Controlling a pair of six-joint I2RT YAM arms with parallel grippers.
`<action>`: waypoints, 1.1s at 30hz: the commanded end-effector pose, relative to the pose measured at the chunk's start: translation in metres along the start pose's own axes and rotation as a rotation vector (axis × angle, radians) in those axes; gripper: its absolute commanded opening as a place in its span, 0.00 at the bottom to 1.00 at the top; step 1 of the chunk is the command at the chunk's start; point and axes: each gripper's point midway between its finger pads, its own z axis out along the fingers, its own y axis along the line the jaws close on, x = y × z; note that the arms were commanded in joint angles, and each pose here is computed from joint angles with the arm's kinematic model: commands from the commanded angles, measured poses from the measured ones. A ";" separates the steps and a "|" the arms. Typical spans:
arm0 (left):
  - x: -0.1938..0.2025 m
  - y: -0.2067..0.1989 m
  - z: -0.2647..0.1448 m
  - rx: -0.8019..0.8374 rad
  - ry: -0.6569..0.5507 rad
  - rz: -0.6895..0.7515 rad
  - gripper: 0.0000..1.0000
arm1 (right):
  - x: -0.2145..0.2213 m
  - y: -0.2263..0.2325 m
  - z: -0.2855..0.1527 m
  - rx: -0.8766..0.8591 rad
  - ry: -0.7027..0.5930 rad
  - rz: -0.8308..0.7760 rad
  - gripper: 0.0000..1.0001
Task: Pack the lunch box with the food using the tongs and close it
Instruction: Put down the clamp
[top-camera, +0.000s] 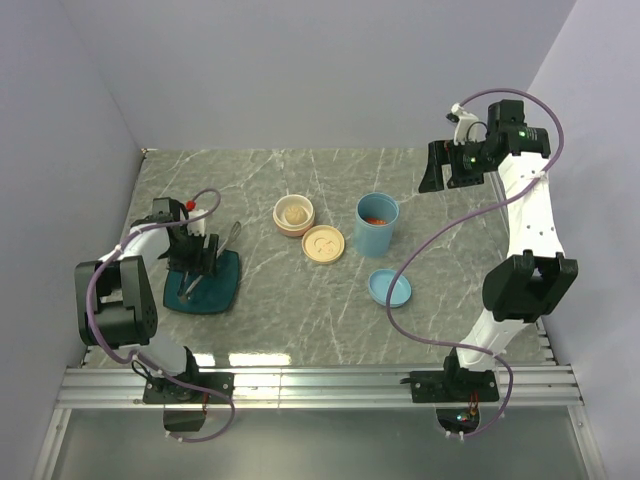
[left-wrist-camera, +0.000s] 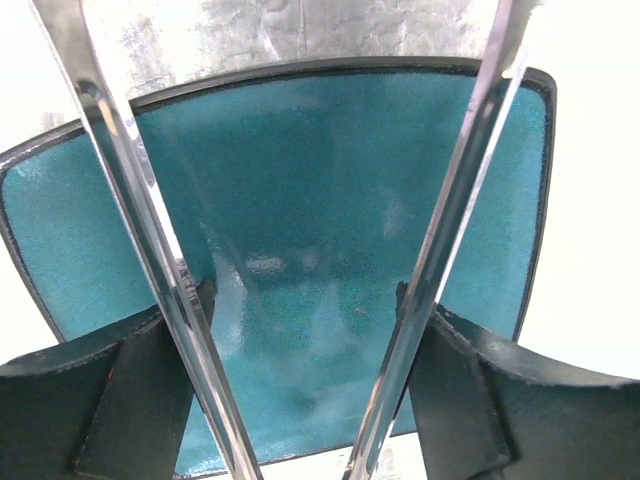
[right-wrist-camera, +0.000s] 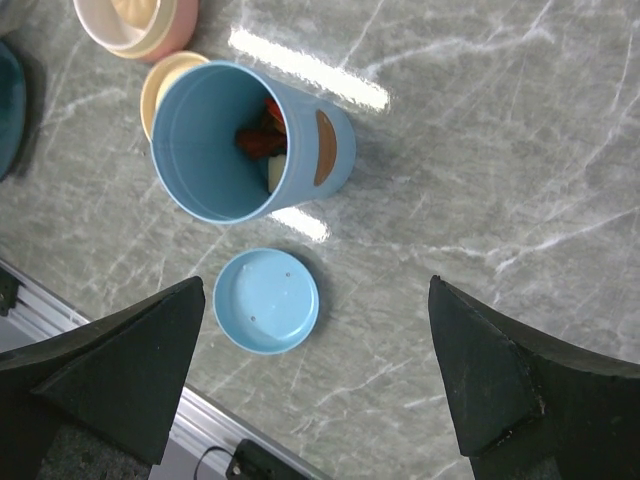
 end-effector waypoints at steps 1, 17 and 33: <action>0.006 -0.002 0.000 0.006 0.018 0.009 0.81 | 0.002 0.004 -0.017 0.024 -0.024 -0.044 1.00; 0.008 -0.004 -0.007 0.004 0.042 -0.002 0.99 | 0.007 0.016 -0.024 -0.020 -0.024 -0.108 1.00; -0.097 -0.030 -0.131 0.072 -0.297 0.118 1.00 | 0.016 0.118 0.020 -0.021 -0.021 -0.617 0.88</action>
